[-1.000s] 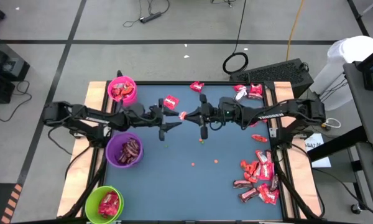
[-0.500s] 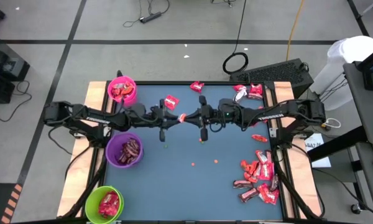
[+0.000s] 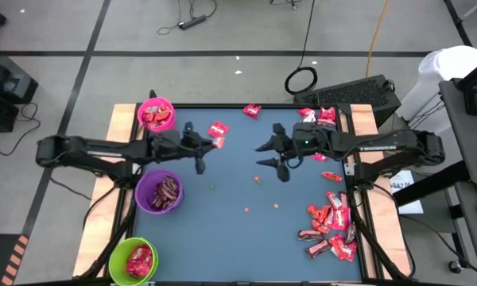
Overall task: Organize candy in baskets
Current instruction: Put the orange chocolate into the pink bucket
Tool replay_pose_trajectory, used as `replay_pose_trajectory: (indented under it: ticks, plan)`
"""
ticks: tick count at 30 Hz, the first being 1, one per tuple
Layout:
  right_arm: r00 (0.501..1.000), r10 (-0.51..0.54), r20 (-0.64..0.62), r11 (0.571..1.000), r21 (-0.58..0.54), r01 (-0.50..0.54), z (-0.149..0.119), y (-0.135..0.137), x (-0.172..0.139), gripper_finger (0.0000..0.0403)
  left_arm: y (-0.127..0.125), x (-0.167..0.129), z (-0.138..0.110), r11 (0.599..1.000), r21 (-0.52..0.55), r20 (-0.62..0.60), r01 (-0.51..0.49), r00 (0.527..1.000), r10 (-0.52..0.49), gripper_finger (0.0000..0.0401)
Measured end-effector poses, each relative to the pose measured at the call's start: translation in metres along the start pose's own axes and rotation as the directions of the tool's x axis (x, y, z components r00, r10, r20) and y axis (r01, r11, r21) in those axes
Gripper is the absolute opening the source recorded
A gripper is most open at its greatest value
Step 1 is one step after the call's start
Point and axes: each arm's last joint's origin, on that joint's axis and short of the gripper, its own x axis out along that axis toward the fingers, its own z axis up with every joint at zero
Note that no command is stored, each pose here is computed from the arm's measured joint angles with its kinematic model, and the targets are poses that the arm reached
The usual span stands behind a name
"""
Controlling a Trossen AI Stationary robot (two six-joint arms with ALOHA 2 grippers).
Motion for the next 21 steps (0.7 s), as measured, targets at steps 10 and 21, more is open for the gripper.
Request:
replay_pose_trajectory:
  ticks: [10, 21]
  plan:
    - [0.953, -0.175, -0.245, 0.984, -0.004, 0.180, -0.028, -0.006, 0.008, 0.0198, 0.038, -0.051, 0.020, 0.895, 0.023, -0.300, -0.445, 0.851, 0.431, 0.0049]
    - [0.923, -0.186, -0.337, 0.982, -0.041, 0.182, -0.048, -0.011, 0.032, 0.0198, 0.096, -0.074, 0.006, 0.694, 0.035, -0.530, -0.719, 0.575, 0.623, 0.0050]
